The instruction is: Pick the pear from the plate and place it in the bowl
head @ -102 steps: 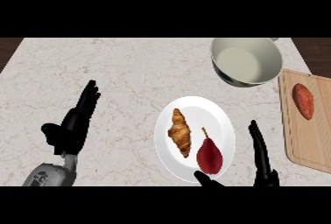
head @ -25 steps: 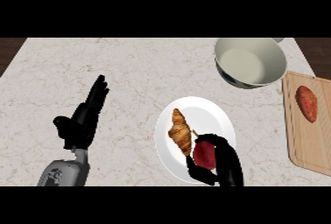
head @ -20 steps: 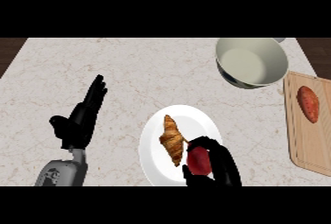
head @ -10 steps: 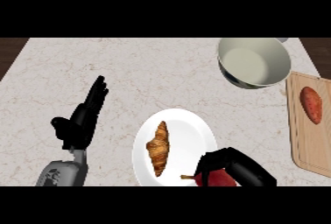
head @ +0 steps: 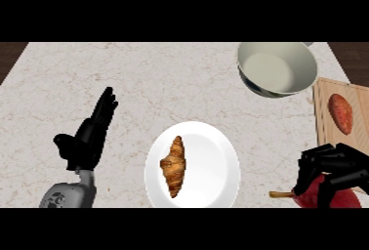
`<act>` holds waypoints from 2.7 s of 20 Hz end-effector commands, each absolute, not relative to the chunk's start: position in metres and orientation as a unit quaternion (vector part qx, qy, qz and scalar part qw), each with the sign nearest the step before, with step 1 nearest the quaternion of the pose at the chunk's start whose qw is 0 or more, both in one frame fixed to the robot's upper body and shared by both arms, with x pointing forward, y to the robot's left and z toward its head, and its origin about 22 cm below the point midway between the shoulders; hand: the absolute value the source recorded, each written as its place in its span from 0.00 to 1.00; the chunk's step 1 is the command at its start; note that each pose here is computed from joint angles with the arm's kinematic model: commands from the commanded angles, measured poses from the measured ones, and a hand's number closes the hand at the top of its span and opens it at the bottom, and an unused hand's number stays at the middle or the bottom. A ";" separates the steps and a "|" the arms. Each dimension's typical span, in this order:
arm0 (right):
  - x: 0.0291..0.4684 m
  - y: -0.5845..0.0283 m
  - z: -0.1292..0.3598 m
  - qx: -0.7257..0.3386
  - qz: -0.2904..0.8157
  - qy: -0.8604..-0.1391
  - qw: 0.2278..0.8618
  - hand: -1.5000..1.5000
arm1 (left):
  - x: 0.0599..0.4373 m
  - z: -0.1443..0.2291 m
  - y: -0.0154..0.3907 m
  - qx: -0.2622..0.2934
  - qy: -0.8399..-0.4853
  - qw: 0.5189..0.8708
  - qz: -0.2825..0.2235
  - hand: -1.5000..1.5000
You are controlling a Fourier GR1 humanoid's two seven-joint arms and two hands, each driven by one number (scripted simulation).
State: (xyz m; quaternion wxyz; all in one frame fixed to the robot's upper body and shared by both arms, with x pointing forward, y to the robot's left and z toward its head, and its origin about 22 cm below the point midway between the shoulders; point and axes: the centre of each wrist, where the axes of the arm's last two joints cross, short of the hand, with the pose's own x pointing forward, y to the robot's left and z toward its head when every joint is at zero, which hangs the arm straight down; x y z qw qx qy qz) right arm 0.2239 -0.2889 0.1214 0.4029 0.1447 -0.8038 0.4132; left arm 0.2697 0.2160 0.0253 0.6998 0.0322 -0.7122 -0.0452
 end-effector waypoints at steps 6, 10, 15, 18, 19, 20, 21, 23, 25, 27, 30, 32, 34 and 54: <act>0.220 -0.304 0.224 0.044 0.406 -0.824 0.393 1.00 | 0.274 0.030 0.217 0.034 -0.711 0.700 -0.047 0.50; 0.225 -0.301 0.253 0.031 0.383 -0.830 0.405 1.00 | 0.267 0.022 0.227 0.028 -0.713 0.699 -0.050 0.50; 0.260 -0.295 0.278 -0.018 0.365 -0.827 0.426 1.00 | 0.272 0.047 0.219 0.029 -0.717 0.695 -0.047 0.50; 0.299 -0.274 0.272 -0.003 0.365 -0.819 0.444 1.00 | 0.286 0.033 0.227 0.018 -0.713 0.698 -0.064 0.50; 0.291 -0.312 0.283 -0.012 0.359 -0.820 0.446 1.00 | 0.265 0.021 0.208 0.027 -0.715 0.697 -0.051 0.50; 0.293 -0.276 0.264 -0.027 0.372 -0.817 0.440 1.00 | 0.272 0.014 0.209 0.027 -0.718 0.694 -0.051 0.50; 0.308 -0.289 0.281 -0.073 0.382 -0.809 0.441 1.00 | 0.278 0.031 0.216 0.023 -0.714 0.698 -0.057 0.50; 0.322 -0.279 0.276 -0.113 0.397 -0.803 0.430 1.00 | 0.283 0.029 0.208 0.021 -0.719 0.692 -0.060 0.50; 0.333 -0.272 0.265 -0.147 0.412 -0.795 0.420 1.00 | 0.276 0.039 0.208 0.020 -0.723 0.687 -0.064 0.50; 0.343 -0.278 0.255 -0.181 0.437 -0.782 0.405 1.00 | 0.281 0.025 0.217 0.022 -0.718 0.693 -0.061 0.50; 0.369 -0.286 0.230 -0.204 0.432 -0.784 0.396 1.00 | 0.275 0.027 0.225 0.015 -0.716 0.695 -0.060 0.50; 0.392 -0.282 0.220 -0.214 0.430 -0.773 0.415 1.00 | 0.274 0.033 0.208 0.012 -0.716 0.695 -0.063 0.50; 0.405 -0.282 0.214 -0.211 0.422 -0.774 0.423 1.00 | 0.277 0.027 0.209 0.019 -0.717 0.695 -0.053 0.50; 0.438 -0.343 0.109 -0.104 0.457 -0.713 0.521 0.00 | 0.283 0.032 0.211 0.008 -0.722 0.689 -0.067 0.50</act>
